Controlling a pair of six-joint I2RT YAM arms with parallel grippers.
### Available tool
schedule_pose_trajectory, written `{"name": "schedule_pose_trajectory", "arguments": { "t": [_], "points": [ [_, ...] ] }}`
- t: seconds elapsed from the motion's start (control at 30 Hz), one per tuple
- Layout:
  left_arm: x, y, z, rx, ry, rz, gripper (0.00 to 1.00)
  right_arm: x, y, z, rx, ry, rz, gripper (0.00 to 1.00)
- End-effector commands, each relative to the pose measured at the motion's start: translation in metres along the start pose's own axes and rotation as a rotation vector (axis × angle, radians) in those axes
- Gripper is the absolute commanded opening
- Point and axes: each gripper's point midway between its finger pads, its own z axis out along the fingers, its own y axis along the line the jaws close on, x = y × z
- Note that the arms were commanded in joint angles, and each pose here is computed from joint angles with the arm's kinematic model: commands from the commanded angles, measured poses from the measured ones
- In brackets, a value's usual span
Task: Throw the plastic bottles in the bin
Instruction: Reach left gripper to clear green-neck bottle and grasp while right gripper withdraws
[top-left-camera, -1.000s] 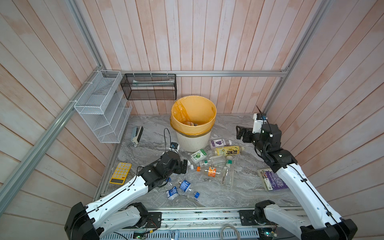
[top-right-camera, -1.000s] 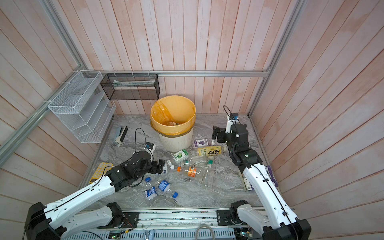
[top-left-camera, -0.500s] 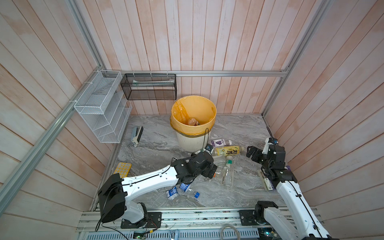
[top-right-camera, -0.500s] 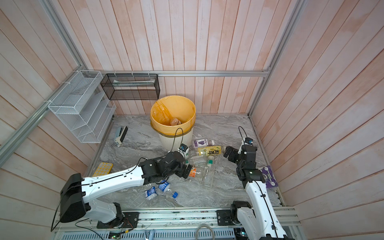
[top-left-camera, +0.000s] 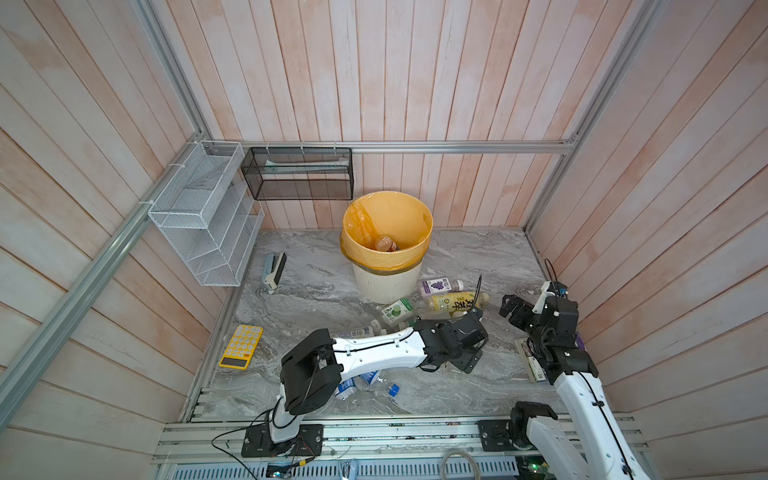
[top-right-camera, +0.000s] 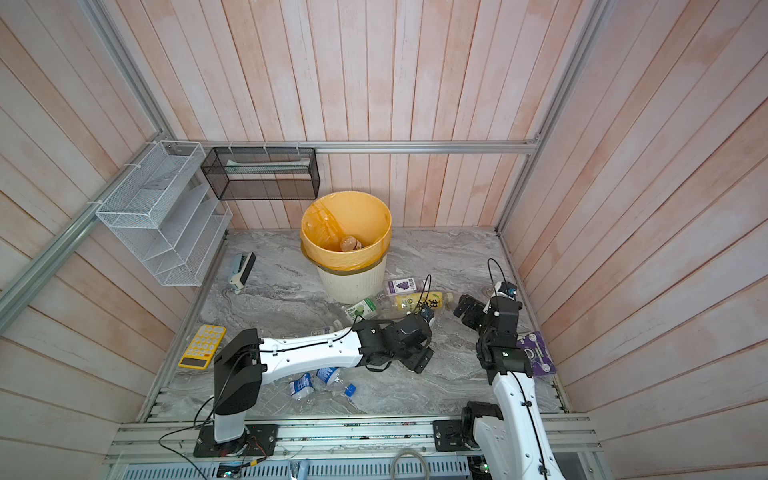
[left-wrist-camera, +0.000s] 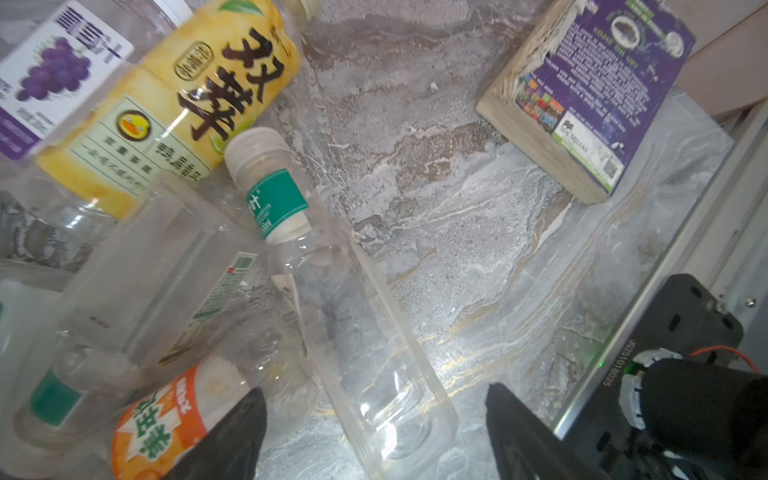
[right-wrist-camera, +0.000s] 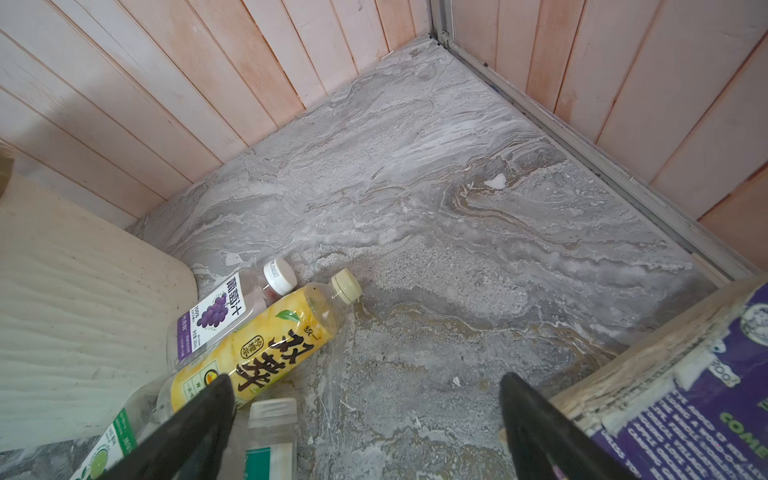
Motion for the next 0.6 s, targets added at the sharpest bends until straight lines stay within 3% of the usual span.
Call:
{"name": "schedule_pose_trajectory", "arguments": {
  "t": [0.0,0.23,0.57],
  "points": [
    [0.012,-0.008,0.009,0.013,0.075,-0.011,0.83,-0.002,-0.008,-0.002,0.033,-0.018,0.015,0.99],
    [0.021,-0.017,0.03,0.025,0.119,0.015,0.78,-0.003,-0.01,-0.003,0.034,-0.022,0.008,0.99],
    [0.031,-0.013,0.051,-0.012,0.168,0.052,0.8,-0.007,-0.008,-0.003,0.018,-0.026,0.006,0.99]
  ]
}}
